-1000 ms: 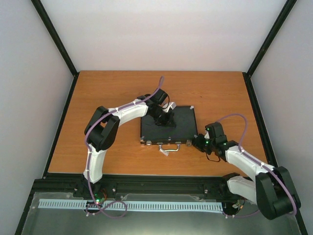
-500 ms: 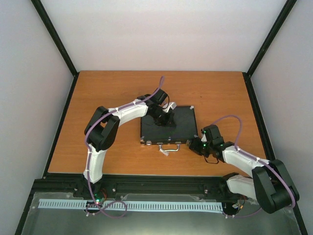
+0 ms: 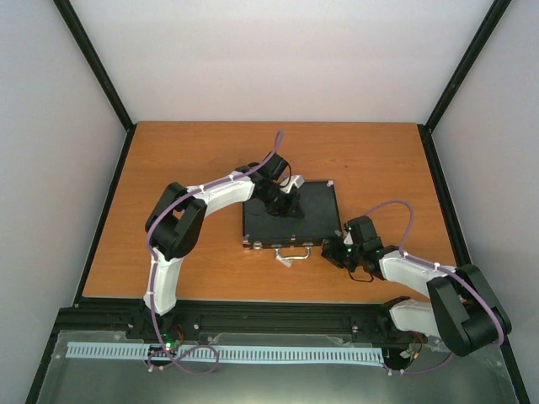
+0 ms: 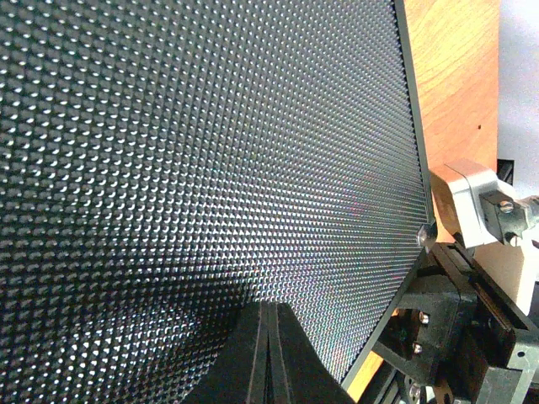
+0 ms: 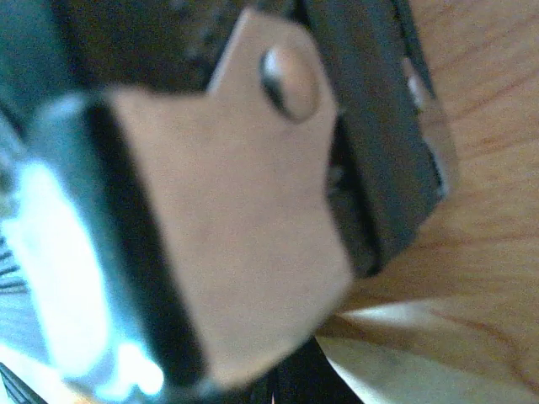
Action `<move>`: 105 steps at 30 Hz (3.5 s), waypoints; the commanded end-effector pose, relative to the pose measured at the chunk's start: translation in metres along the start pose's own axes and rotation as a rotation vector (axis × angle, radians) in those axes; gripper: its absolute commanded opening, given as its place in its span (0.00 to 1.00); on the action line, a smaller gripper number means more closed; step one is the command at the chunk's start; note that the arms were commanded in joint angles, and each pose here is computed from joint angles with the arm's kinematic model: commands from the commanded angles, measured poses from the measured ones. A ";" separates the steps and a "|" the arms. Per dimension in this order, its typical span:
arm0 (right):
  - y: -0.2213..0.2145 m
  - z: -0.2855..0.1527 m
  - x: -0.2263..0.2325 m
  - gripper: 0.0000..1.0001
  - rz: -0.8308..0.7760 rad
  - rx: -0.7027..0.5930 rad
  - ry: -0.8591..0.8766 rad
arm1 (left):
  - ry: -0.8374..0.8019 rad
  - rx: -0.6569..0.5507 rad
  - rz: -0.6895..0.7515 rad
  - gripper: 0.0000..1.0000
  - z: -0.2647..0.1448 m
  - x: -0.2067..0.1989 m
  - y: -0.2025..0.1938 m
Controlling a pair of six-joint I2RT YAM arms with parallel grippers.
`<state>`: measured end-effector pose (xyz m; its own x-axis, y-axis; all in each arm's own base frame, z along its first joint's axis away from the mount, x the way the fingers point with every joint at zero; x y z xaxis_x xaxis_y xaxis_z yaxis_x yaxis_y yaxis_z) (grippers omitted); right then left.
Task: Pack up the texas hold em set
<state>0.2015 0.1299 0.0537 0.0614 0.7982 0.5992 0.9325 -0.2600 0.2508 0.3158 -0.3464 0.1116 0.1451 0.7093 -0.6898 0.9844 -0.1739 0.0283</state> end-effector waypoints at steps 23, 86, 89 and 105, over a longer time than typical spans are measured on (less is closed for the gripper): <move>0.017 -0.044 0.003 0.03 -0.036 -0.193 -0.102 | 0.142 0.139 -0.104 0.01 0.039 0.051 -0.029; 0.018 0.033 0.223 0.03 -0.653 0.199 0.228 | 0.099 -0.250 -0.278 0.13 -0.111 0.112 0.117; 0.010 0.042 0.229 0.03 -0.682 0.239 0.234 | 0.101 -0.230 -0.277 0.13 -0.104 0.117 0.115; -0.022 0.056 0.213 0.03 -0.693 0.354 0.206 | 0.111 -0.170 -0.281 0.12 -0.087 0.134 0.100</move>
<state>0.2322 0.3384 0.1394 -0.5906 0.6037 0.5355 0.8067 0.4244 0.4112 0.4542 -0.2093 0.0982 -0.1206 0.7761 -0.6189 0.9838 0.1767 0.0299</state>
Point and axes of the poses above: each gripper's point midway between its finger pads, its own z axis out along the fingers, its own x axis along the line the jaws close on, y = z × x, the point moved 5 cm from there along -z, back along the fingers, and after that the axes turned 10 degrees about -z, right-handed, at the moved point
